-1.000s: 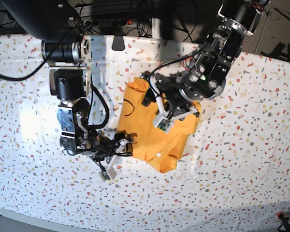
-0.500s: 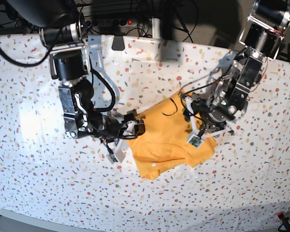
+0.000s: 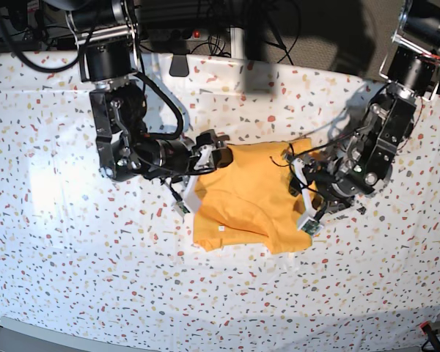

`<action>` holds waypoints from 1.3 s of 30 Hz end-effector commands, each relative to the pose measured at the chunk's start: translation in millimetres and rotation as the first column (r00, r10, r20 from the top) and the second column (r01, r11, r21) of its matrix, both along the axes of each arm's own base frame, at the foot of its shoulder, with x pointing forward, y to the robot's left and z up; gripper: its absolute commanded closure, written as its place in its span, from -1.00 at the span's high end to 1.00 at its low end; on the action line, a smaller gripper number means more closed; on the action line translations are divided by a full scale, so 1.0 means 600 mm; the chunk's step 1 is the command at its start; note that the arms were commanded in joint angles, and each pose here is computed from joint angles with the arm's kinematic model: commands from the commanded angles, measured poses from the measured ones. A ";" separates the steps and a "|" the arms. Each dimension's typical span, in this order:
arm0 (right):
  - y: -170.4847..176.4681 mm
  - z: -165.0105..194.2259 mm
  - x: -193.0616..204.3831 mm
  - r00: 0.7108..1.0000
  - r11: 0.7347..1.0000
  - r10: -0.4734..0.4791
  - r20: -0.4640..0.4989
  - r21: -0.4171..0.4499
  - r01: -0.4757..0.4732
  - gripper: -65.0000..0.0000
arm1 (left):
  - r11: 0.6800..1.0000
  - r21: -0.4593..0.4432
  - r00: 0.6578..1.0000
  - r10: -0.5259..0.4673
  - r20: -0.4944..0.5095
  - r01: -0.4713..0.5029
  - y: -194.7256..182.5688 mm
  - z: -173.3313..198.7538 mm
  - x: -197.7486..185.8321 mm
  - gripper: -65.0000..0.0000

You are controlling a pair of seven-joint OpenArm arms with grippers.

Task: Fold the T-shirt properly

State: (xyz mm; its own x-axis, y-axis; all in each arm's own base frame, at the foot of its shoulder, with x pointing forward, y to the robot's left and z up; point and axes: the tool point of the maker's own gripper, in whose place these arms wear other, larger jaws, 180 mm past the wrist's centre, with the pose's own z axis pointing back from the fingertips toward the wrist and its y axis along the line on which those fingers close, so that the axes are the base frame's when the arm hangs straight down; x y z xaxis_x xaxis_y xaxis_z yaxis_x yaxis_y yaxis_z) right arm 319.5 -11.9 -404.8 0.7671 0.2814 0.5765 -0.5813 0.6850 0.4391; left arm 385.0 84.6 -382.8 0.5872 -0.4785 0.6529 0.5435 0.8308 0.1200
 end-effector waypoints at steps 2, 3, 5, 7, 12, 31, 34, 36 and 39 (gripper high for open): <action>0.014 0.034 0.019 0.999 0.998 -0.001 0.044 0.063 -0.002 -0.17 | 1.000 -0.015 0.997 0.002 0.077 -0.001 0.000 0.042 0.034 -0.09; 0.017 0.040 0.022 0.999 0.996 -0.004 0.049 0.084 0.000 -0.17 | 1.000 -0.015 0.996 0.002 0.086 -0.001 0.000 0.048 0.039 -0.09; 0.019 0.047 0.027 0.998 0.995 -0.008 0.060 0.095 0.002 -0.17 | 1.000 -0.015 0.995 0.003 0.103 -0.001 0.000 0.060 0.049 -0.09; 0.020 0.056 0.033 0.996 0.994 -0.016 0.083 0.106 0.007 -0.17 | 1.000 -0.022 0.993 0.005 0.118 -0.002 0.000 0.073 0.060 -0.09; 0.005 0.108 0.075 0.969 0.986 -0.102 0.224 0.153 0.069 -0.17 | 0.990 -0.082 0.982 0.125 0.139 -0.114 0.016 0.100 0.082 -0.09; -0.242 0.132 0.070 0.878 0.915 -0.403 0.259 0.077 0.397 -0.17 | 0.866 -0.300 0.909 0.416 -0.013 -0.401 0.264 0.077 -0.036 -0.11; -0.269 0.142 0.030 0.873 0.911 -0.409 0.267 0.061 0.408 -0.17 | 0.879 -0.246 0.905 0.426 0.015 -0.409 0.297 0.084 -0.081 -0.11; -0.283 0.150 0.001 0.866 0.907 -0.414 0.281 0.044 0.419 -0.17 | 0.894 -0.205 0.909 0.415 0.040 -0.399 0.306 0.096 -0.112 -0.11; -0.294 0.168 -0.045 0.857 0.902 -0.421 0.297 0.044 0.429 -0.17 | 0.918 -0.150 0.924 0.378 0.059 -0.366 0.298 0.108 -0.164 -0.11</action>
State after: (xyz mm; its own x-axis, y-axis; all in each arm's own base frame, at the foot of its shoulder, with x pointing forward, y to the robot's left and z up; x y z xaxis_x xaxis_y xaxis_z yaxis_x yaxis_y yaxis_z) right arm 285.4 -188.6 -317.7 0.6527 -0.0194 0.7573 -0.3083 0.9064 0.2889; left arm 279.9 260.8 -329.7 0.6771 -0.1272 0.7248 0.1768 0.9842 0.0075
